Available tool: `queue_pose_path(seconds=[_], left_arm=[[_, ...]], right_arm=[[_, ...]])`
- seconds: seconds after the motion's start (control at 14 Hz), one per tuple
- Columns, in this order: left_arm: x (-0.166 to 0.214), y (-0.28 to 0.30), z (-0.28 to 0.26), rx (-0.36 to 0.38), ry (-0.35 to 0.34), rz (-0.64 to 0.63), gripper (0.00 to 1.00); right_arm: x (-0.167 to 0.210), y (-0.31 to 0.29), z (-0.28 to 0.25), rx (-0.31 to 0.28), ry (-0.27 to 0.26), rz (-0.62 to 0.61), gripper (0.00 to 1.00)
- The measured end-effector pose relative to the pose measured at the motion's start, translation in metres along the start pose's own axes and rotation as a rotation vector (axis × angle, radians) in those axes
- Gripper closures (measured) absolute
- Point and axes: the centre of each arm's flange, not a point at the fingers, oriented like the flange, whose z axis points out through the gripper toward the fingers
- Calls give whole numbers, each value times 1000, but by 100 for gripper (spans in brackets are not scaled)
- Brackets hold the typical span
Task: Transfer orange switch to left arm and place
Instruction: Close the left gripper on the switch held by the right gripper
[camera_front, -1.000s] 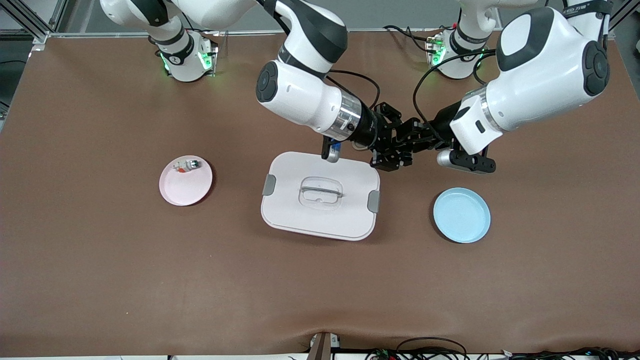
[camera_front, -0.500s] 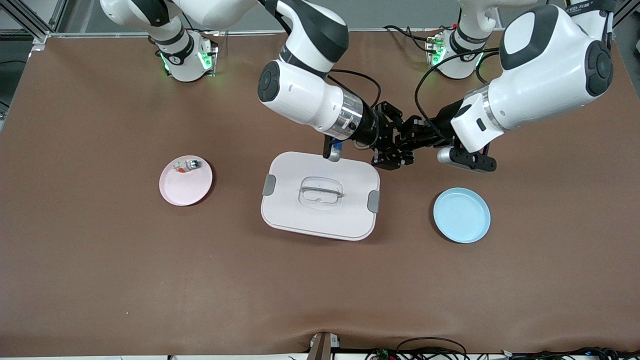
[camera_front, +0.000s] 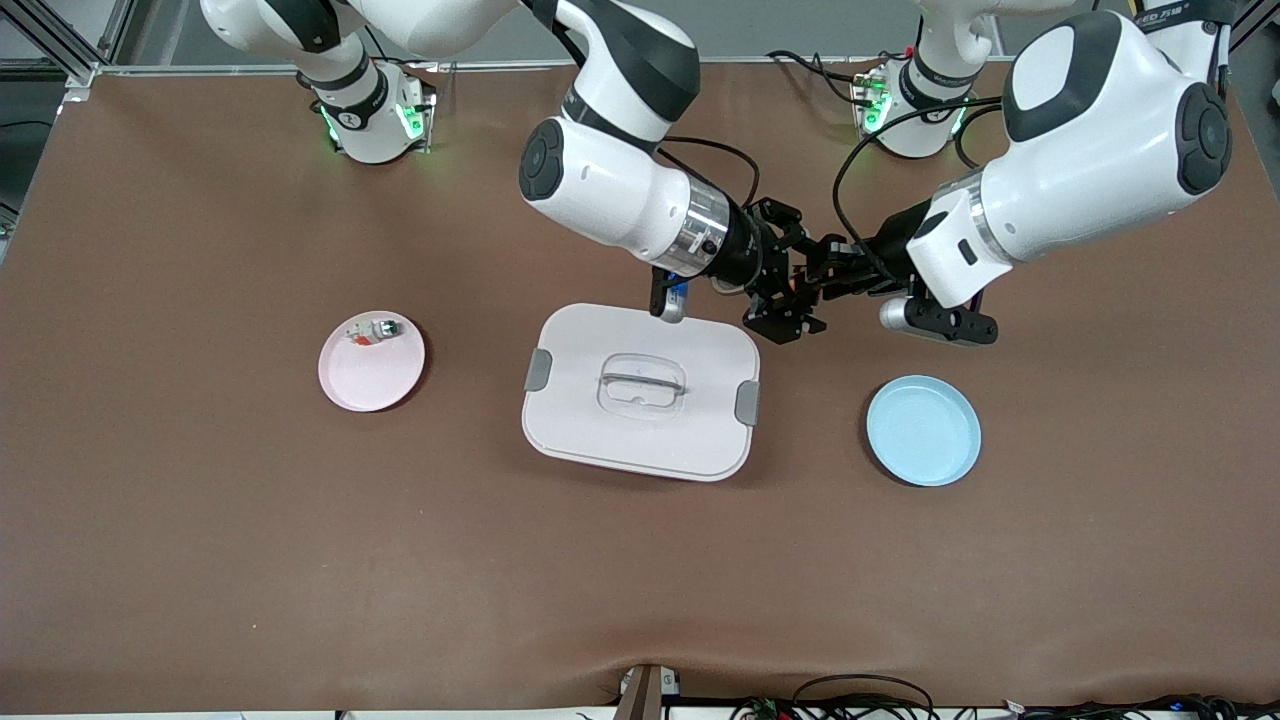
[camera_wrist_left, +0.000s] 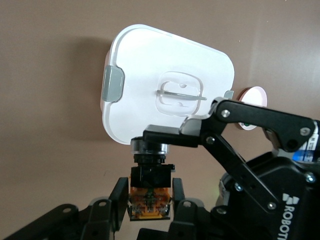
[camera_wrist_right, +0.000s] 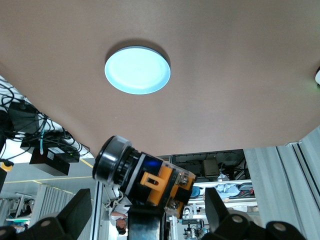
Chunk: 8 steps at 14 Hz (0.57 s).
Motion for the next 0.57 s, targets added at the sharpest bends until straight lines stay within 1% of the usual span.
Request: queue_pose_path(seconds=[0.21,0.36,0.57], left_arm=[[0,-1,0,0,0,-1,60],[0,-1,0,0,1,-2,60],[1,-1,-1,0,1,-3,60]], right_arm=[[6,-4,-2,-35,29,-59,0],[11,-9,-5,-53,45,-73,0],[21,-17,-10,-98,72,-118,0]])
